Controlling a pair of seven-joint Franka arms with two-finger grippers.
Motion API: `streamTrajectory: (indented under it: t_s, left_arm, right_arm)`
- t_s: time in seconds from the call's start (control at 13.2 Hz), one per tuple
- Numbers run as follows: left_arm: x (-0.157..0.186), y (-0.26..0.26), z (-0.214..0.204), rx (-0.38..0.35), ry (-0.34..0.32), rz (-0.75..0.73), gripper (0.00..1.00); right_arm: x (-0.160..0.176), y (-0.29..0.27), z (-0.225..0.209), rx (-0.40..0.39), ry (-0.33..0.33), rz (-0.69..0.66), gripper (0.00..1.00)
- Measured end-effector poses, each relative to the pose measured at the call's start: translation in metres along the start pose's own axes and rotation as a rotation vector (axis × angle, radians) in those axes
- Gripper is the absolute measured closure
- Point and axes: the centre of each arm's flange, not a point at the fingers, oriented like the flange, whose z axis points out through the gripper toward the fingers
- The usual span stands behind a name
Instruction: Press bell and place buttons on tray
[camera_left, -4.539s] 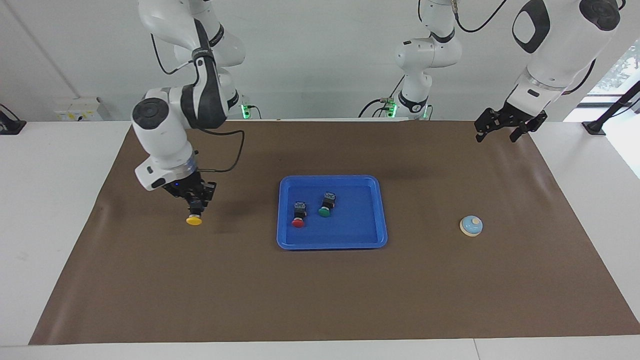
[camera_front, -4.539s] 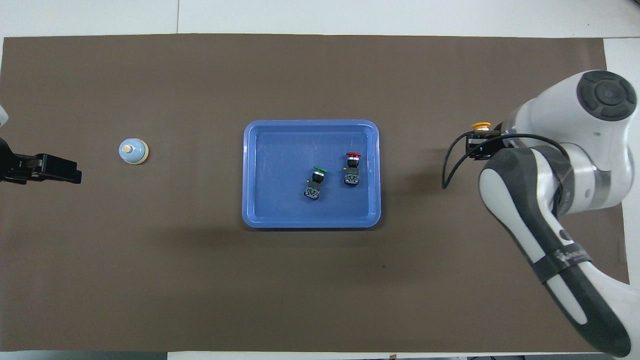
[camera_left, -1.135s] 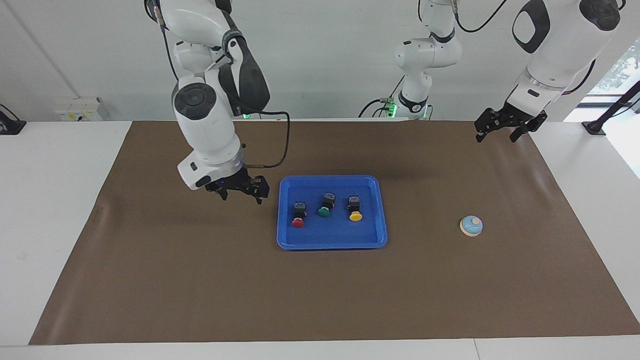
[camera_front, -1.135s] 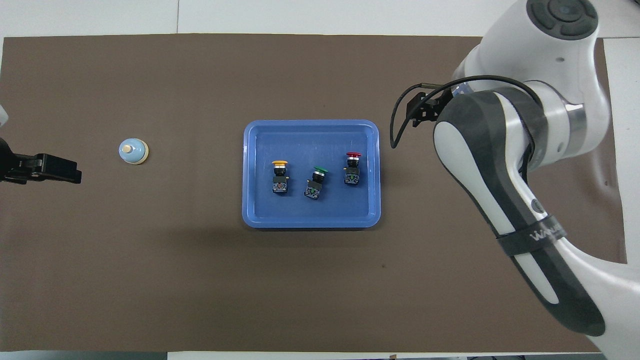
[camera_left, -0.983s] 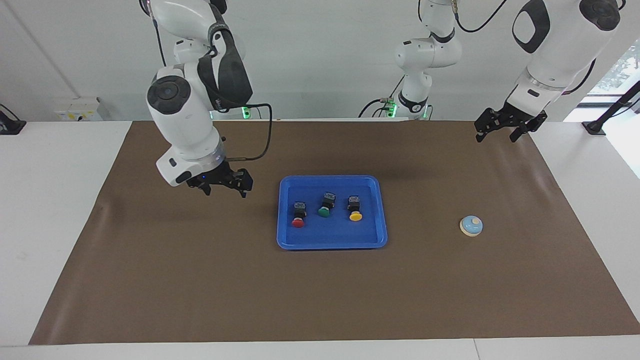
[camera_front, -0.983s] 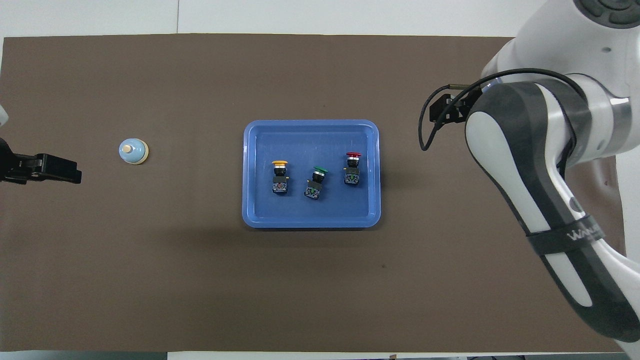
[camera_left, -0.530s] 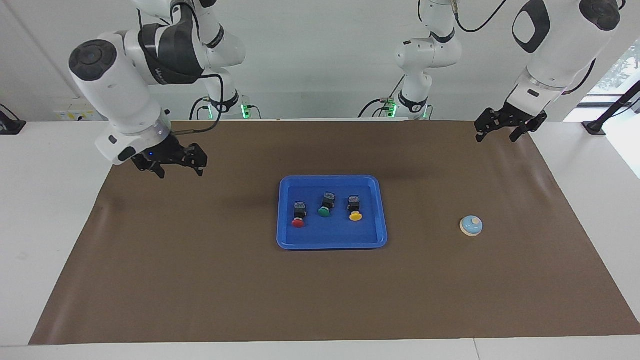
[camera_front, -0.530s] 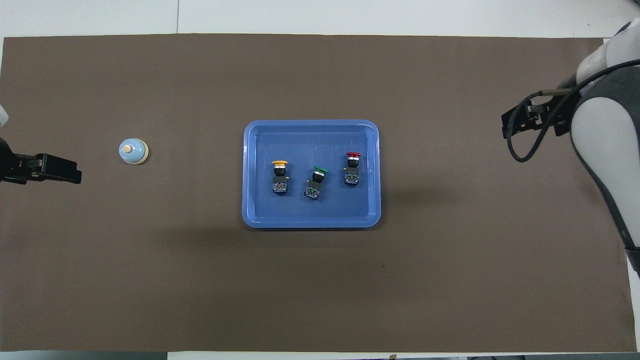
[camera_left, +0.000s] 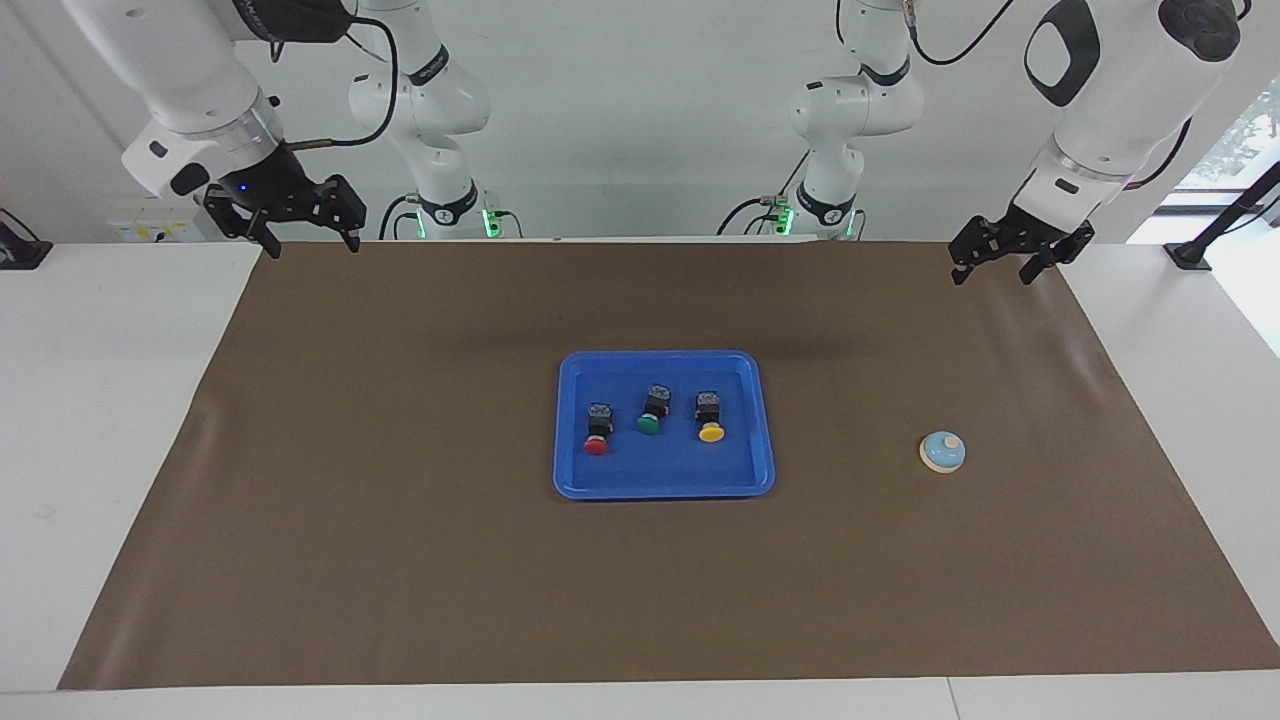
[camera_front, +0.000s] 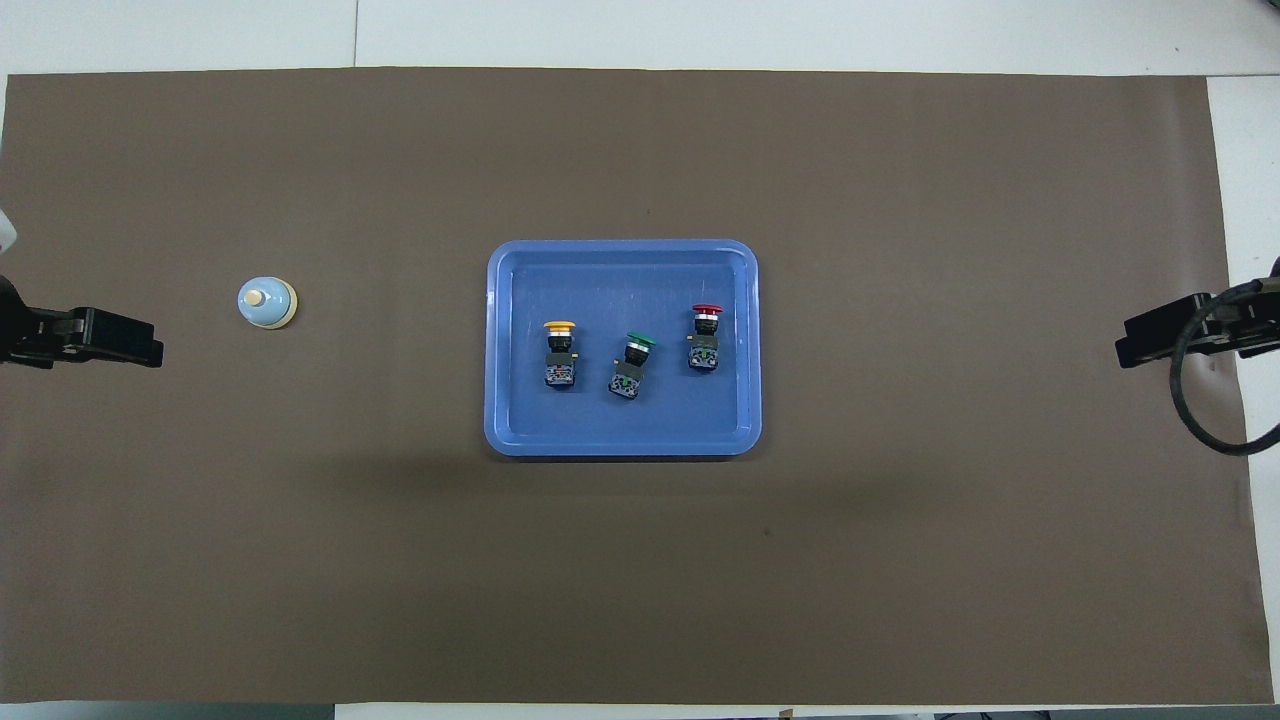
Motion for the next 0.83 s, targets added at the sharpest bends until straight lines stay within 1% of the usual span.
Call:
streamTrajectory:
  t_s: [0.08, 0.3, 0.83]
  left_arm:
    - [0.0, 0.0, 0.0, 0.0, 0.0, 0.0, 0.0]
    - [0.0, 0.0, 0.0, 0.0, 0.0, 0.0, 0.0]
    - [0.0, 0.0, 0.0, 0.0, 0.0, 0.0, 0.0]
  right_arm:
    - [0.001, 0.0, 0.002, 0.0, 0.002, 0.0, 0.0]
    - [0.011, 0.004, 0.013, -0.03, 0.042, 0.003, 0.0]
    - [0.014, 0.006, 0.023, -0.04, 0.034, 0.004, 0.0]
